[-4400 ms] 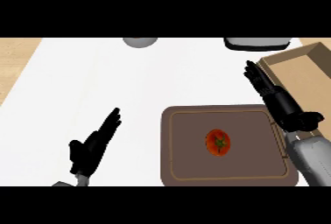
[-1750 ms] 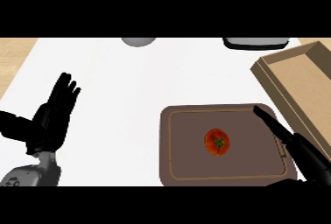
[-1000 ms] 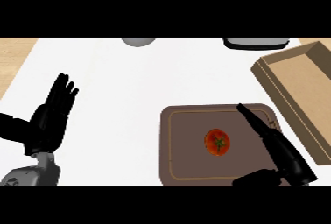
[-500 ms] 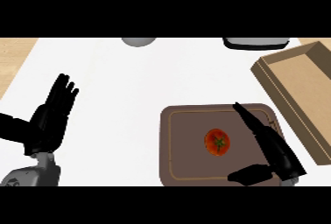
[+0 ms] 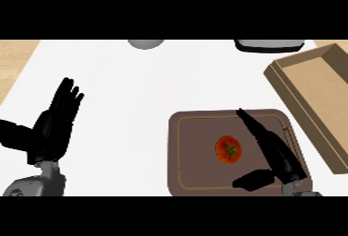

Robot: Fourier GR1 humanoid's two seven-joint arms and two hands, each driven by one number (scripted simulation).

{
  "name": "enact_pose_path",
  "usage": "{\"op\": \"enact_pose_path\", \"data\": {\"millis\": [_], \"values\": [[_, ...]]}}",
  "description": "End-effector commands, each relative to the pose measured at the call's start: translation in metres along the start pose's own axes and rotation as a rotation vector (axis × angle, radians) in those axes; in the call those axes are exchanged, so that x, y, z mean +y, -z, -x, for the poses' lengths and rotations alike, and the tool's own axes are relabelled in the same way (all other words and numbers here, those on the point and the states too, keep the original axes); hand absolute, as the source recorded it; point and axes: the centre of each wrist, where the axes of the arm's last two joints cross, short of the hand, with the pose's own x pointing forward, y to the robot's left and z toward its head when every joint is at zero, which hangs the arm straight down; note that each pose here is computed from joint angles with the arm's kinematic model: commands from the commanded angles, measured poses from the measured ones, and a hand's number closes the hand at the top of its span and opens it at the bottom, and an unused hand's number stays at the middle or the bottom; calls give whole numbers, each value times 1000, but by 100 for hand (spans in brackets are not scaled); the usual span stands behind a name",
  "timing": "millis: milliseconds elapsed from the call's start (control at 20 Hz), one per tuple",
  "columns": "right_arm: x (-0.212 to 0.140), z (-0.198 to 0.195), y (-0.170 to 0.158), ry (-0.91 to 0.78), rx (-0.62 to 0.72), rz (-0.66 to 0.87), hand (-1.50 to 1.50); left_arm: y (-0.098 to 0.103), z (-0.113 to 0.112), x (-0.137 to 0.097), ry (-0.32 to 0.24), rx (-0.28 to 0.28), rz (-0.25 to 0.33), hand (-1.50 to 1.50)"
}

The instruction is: Pick the tomato from the tray and place it in the cardboard box

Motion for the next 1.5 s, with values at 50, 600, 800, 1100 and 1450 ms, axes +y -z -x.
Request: {"op": "enact_pose_path", "data": {"millis": [50,600,800,1100,1450], "values": [[3,21,18,13,-5,-8,-150,-6,-22,7,8,0,-1,0],[33,17,7,-17,20,-20,-150,-2,-6,-13,-5,1,2,0],[38,12,14,-17,4,-21,-150,4,7,-9,-16,4,3,0],[28,18,30,-52,-17,-11,150,-2,9,-9,3,-8,-4,0],[48,3,22,-172,-99,47,150,-6,-1,0,-12,4,8,0]]}}
